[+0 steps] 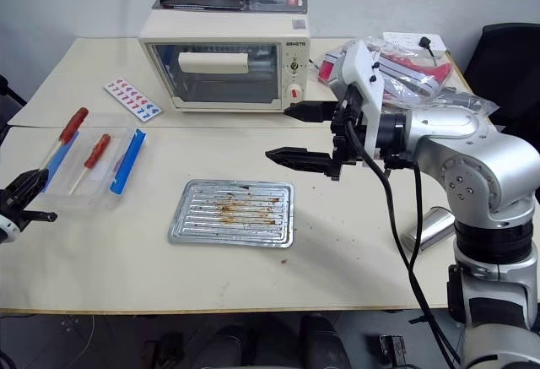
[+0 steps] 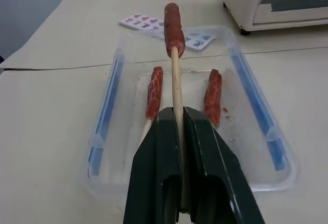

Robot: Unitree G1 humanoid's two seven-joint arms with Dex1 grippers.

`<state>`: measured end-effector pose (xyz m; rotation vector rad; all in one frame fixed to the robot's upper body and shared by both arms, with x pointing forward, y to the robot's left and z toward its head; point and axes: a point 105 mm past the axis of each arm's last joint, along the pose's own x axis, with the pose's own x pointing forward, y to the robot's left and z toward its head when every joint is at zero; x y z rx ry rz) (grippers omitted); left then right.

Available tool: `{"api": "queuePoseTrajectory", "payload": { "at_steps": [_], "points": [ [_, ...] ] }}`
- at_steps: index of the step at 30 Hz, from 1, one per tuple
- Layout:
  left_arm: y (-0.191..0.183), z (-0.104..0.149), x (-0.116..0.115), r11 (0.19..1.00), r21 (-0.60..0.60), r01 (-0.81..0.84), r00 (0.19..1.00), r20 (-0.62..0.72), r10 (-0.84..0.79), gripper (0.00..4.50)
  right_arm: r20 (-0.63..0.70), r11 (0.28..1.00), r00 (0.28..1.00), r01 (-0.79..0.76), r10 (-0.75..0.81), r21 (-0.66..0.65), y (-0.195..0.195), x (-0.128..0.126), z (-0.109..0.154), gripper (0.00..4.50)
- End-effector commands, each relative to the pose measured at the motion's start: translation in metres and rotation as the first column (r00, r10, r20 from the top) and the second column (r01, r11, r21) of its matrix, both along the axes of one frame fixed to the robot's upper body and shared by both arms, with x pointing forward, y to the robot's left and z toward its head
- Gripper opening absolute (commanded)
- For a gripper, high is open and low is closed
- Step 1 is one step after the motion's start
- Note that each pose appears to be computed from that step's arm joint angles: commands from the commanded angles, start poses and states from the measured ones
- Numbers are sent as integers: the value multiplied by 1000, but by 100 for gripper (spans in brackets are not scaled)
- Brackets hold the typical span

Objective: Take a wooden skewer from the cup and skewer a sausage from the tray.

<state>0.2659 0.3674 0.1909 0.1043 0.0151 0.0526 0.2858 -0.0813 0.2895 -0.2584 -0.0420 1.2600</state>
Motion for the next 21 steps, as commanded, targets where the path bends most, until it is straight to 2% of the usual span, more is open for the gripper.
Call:
{"api": "queuePoseTrajectory", "payload": {
  "at_steps": [1, 3, 8, 13, 17, 21],
  "points": [
    [-1, 11, 1, 999, 52, -1, 1000, 22, 0, 0, 53, 1000, 999, 5, -6, 6, -1, -7, 9, 448],
    [0, 9, 3, 999, 46, -3, 1000, 15, 2, 0, 55, 1000, 998, 10, -10, 8, -1, -6, 10, 448],
    [-4, 14, 11, 999, 45, 28, 999, 19, -29, 120, 62, 1000, 998, 6, -6, 11, 1, -6, 12, 450],
    [-3, 36, 0, 998, 57, 38, 997, 59, -42, 254, 70, 1000, 997, 15, -17, 17, 0, -2, 16, 450],
    [-6, 63, -34, 994, 37, 100, 989, 106, -103, 254, 69, 1000, 997, 17, -18, 19, -1, 1, 17, 450],
    [2, 68, -74, 994, 43, 98, 993, 61, -101, 254, 59, 1000, 998, -1, 0, 12, -7, 1, 19, 450]
  ]
}}
